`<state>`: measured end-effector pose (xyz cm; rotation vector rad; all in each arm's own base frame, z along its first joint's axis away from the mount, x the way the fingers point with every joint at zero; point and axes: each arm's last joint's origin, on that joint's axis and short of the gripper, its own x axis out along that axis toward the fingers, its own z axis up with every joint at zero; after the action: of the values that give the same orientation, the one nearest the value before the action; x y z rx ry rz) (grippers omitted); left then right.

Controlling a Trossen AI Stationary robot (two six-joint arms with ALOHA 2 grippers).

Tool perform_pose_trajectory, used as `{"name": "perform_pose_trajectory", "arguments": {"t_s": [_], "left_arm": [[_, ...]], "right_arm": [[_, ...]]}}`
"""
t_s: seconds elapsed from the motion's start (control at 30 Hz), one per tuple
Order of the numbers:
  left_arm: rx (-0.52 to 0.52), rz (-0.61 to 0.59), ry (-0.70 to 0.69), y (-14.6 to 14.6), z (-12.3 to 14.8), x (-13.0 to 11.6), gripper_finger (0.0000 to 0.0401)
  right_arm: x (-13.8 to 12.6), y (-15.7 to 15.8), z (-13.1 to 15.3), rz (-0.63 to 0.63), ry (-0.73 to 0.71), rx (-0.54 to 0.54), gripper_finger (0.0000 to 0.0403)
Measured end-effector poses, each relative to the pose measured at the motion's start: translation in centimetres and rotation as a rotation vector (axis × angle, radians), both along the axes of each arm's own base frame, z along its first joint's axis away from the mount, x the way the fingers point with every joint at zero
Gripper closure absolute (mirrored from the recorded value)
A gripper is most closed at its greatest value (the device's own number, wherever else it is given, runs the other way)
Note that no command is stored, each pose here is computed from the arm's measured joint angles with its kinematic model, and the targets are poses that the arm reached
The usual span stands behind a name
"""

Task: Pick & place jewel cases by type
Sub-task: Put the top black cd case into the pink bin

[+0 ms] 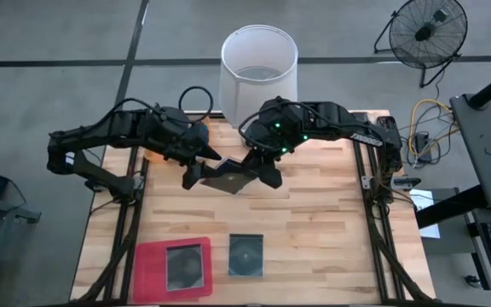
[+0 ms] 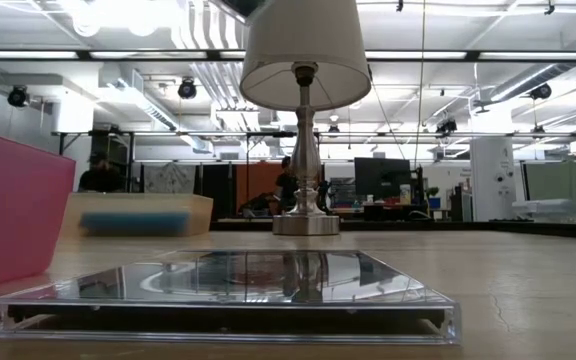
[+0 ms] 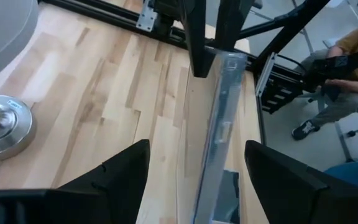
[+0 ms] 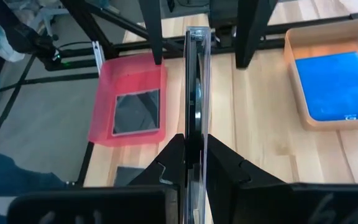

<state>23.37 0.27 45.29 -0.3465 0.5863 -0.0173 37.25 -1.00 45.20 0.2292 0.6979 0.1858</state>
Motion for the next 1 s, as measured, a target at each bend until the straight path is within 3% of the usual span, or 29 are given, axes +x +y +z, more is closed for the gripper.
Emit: {"name": "perform_pose_trajectory", "arguments": {"t_s": [0.33,0.77,1.0], "left_arm": [[0.000,0.002,0.008,0.0,-0.2,0.3,0.0175],[-0.005,0.004,-0.018,0.0,0.0,0.4,0.0319],[-0.005,0.004,-0.036,0.0,0.2,0.5,0.0361]], "right_arm": [[-0.3,0.0,0.6,0.000,-0.036,-0.002,0.0375],[-1.8,-0.2,2.6,-0.015,-0.128,0.000,0.0374],[-1.9,-0.2,2.7,-0.028,-0.127,0.017,0.0374]]}}
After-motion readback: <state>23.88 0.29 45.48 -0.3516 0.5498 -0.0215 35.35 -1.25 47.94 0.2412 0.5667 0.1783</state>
